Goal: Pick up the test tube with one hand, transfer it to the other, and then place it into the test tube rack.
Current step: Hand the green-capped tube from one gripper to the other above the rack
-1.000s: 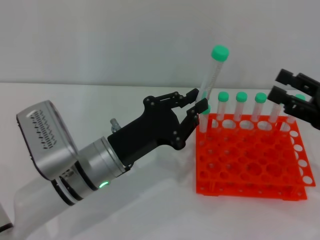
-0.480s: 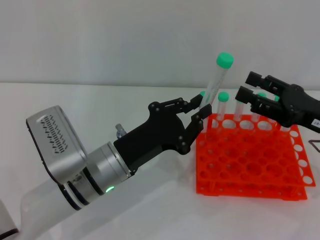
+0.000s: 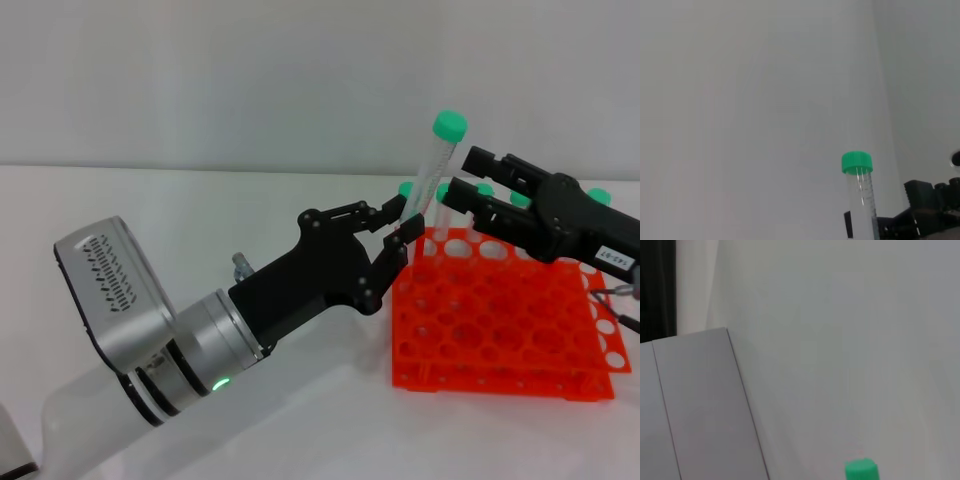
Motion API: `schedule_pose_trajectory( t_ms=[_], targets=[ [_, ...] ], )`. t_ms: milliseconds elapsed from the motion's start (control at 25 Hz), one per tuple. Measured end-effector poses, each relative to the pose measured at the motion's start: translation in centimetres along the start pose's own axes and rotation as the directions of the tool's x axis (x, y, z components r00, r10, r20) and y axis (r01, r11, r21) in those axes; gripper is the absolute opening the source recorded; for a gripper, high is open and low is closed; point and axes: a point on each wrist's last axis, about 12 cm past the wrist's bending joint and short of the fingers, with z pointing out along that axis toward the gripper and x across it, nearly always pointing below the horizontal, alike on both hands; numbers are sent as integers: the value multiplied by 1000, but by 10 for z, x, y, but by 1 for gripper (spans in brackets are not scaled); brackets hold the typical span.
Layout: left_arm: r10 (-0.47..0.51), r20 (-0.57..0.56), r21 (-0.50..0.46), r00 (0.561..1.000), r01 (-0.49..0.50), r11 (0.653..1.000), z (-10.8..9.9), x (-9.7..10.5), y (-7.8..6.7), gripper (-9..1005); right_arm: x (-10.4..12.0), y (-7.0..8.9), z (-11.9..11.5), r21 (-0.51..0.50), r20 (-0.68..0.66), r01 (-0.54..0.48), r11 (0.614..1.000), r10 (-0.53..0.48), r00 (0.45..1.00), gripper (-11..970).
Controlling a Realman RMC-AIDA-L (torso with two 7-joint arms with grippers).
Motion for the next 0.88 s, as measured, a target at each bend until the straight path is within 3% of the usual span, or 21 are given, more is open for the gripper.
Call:
schedule_pose_trajectory(
  t_ms=[400, 880],
  targets=[
    [-11, -8, 2, 1000, 11, 1000, -1, 2, -3, 190, 3, 6, 15, -24, 23, 29, 999, -29, 999, 758],
    [-15, -19, 1, 1000, 15, 1000, -2, 4, -4, 190, 4, 2, 23, -1, 0, 35, 999, -35, 999, 738]
  ],
)
